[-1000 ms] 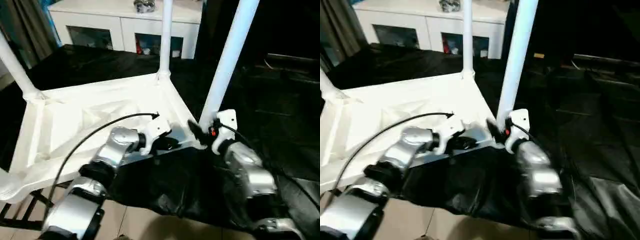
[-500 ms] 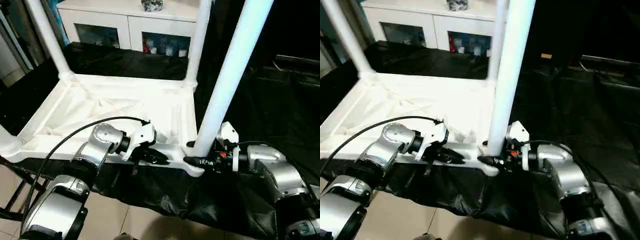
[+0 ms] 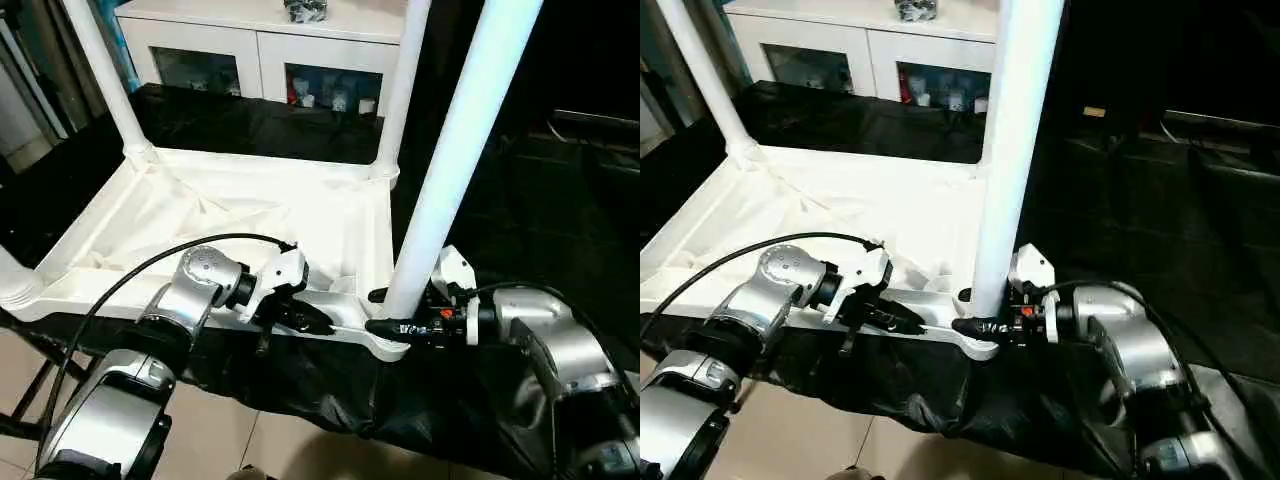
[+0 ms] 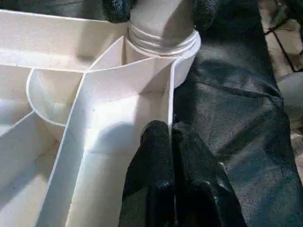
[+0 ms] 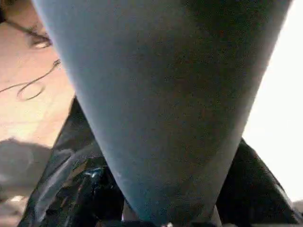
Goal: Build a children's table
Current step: Rotate leg to tighten
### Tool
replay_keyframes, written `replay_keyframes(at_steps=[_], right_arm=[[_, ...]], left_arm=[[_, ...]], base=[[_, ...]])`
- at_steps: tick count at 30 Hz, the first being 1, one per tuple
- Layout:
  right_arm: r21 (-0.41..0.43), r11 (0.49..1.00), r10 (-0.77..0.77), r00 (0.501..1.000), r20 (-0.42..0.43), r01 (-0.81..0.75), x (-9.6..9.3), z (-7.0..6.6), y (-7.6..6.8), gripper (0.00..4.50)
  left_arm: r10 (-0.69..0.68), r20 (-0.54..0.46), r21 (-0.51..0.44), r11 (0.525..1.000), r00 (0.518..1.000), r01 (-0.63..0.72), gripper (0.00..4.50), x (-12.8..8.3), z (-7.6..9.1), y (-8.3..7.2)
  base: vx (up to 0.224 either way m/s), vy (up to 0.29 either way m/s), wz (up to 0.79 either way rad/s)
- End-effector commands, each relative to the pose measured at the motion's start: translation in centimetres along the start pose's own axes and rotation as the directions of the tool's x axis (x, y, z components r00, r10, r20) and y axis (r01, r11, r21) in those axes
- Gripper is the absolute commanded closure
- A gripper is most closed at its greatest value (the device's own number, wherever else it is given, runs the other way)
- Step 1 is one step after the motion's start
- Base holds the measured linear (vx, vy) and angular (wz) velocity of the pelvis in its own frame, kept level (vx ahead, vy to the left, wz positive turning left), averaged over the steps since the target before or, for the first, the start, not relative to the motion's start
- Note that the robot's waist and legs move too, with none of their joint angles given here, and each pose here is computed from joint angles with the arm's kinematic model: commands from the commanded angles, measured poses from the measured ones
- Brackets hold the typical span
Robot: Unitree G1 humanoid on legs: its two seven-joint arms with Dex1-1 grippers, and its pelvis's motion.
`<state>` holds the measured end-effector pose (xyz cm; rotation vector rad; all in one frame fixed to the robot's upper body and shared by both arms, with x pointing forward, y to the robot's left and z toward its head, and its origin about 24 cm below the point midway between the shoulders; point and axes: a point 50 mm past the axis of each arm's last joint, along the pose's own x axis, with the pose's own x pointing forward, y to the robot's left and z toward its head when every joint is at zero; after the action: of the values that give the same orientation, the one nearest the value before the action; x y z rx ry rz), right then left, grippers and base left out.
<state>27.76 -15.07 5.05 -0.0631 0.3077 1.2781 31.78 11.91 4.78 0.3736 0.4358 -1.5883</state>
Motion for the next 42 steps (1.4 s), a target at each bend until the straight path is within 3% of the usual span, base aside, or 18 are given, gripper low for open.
replay_keyframes(at_steps=[1, 3, 5, 6, 8, 11, 13, 16, 21, 23, 24, 25, 29, 34, 36, 37, 39, 42], right_arm=[[0.094, 0.992, -0.083, 0.997, -0.005, 0.083, 2.0, -1.8, 0.7, 2.42], [0.102, 0.973, -0.205, 0.979, -0.018, 0.205, 2.4, -2.3, 0.2, 2.43], [0.154, 0.917, -0.369, 0.929, -0.027, 0.369, 3.2, -3.1, -0.3, 2.48], [0.154, 0.917, -0.369, 0.929, -0.027, 0.369, 3.2, -3.1, -0.3, 2.48], [0.228, 0.826, -0.521, 0.852, -0.042, 0.516, 4.7, -3.3, -0.8, 2.51], [0.272, 0.744, -0.618, 0.783, -0.067, 0.61, 6.2, -3.2, -1.1, 2.52], [0.277, 0.736, -0.635, 0.771, -0.034, 0.618, 7.2, -2.4, -1.2, 2.52], [0.275, 0.728, -0.658, 0.752, 0.025, 0.628, 7.3, -1.4, -1.5, 1.83], [0.264, 0.761, -0.631, 0.771, 0.084, 0.593, 6.1, -0.9, -1.8, 1.4], [0.209, 0.83, -0.543, 0.834, 0.098, 0.516, 5.1, -0.9, -1.8, 1.24], [0.209, 0.83, -0.543, 0.834, 0.098, 0.516, 5.1, -0.9, -1.8, 1.12], [0.166, 0.893, -0.437, 0.894, 0.096, 0.418, 4.0, -0.9, -1.5, 1.12], [0.126, 0.961, -0.253, 0.966, 0.048, 0.245, 2.0, -1.0, -1.0, 0.68], [0.028, 0.995, -0.095, 0.993, -0.073, 0.097, 0.0, -1.5, -0.8, 0.24], [0.01, 0.998, -0.059, 0.994, -0.092, 0.06, -0.3, -1.6, -0.7, 0.24], [0.007, 1.0, -0.015, 0.994, -0.109, 0.016, -0.6, -1.6, -0.5, 0.57], [0.003, 1.0, 0.031, 0.992, -0.126, -0.031, -0.8, -1.5, -0.5, 0.58], [0.004, 0.999, 0.047, 0.991, -0.123, -0.047, -0.8, -1.3, -0.5, 1.07]], left_arm=[[0.151, 0.018, -0.03, 0.988, 0.988, -0.151, 4.5, 1.1, 0.5, 0.8], [0.185, 0.03, -0.047, 0.982, 0.982, -0.183, 4.5, 1.8, 0.7, 0.9], [0.219, 0.036, -0.069, 0.974, 0.975, -0.216, 4.5, 3.4, 1.1, 0.9], [0.219, 0.036, -0.069, 0.974, 0.975, -0.216, 4.5, 3.4, 1.1, 0.9], [0.248, 0.035, -0.086, 0.966, 0.968, -0.244, 4.5, 5.6, 1.7, 0.9], [0.277, 0.024, -0.087, 0.958, 0.96, -0.274, 4.5, 7.2, 2.2, 0.8], [0.287, 0.025, -0.079, 0.956, 0.958, -0.284, 4.5, 7.8, 2.5, 0.8], [0.27, 0.045, -0.068, 0.961, 0.962, -0.266, 4.5, 8.0, 2.8, 0.6], [0.234, 0.059, -0.044, 0.972, 0.97, -0.232, 4.5, 7.0, 2.5, 0.3], [0.209, 0.055, -0.03, 0.978, 0.976, -0.207, 4.5, 5.9, 2.0, 0.3], [0.209, 0.055, -0.03, 0.978, 0.976, -0.207, 4.5, 5.9, 2.0, 0.3], [0.168, 0.048, -0.013, 0.986, 0.985, -0.167, 4.5, 4.9, 1.6, 0.1], [0.095, 0.028, 0.031, 0.995, 0.995, -0.096, 4.5, 3.2, 1.1, -0.1], [0.04, 0.008, 0.048, 0.998, 0.999, -0.04, 4.5, 1.4, 0.9, -0.1], [0.028, -0.001, 0.056, 0.998, 1.0, -0.028, 4.5, 1.2, 0.9, -0.1], [0.01, -0.009, 0.062, 0.998, 1.0, -0.009, 4.5, 0.9, 0.8, -0.1], [-0.013, -0.015, 0.068, 0.998, 1.0, 0.014, 4.5, 0.6, 0.8, -0.2], [-0.029, -0.016, 0.07, 0.997, 0.999, 0.03, 4.5, 0.5, 0.7, -0.3]], base=[[0.0, 0.0, 0.0], [0.0, 0.0, 0.0], [0.0, 0.0, 0.0], [0.0, 0.0, 0.0], [0.0, 0.0, 0.0], [0.0, 0.0, 0.0], [0.0, 0.0, 0.0], [0.0, 0.0, 0.0], [0.0, 0.0, 0.0], [0.0, 0.0, 0.0], [0.0, 0.0, 0.0], [0.0, 0.0, 0.0], [0.062, -0.025, 0.06], [0.012, -0.007, 0.01], [0.0, 0.0, 0.0], [0.0, 0.0, 0.0], [0.0, 0.0, 0.0], [0.0, 0.0, 0.0]])
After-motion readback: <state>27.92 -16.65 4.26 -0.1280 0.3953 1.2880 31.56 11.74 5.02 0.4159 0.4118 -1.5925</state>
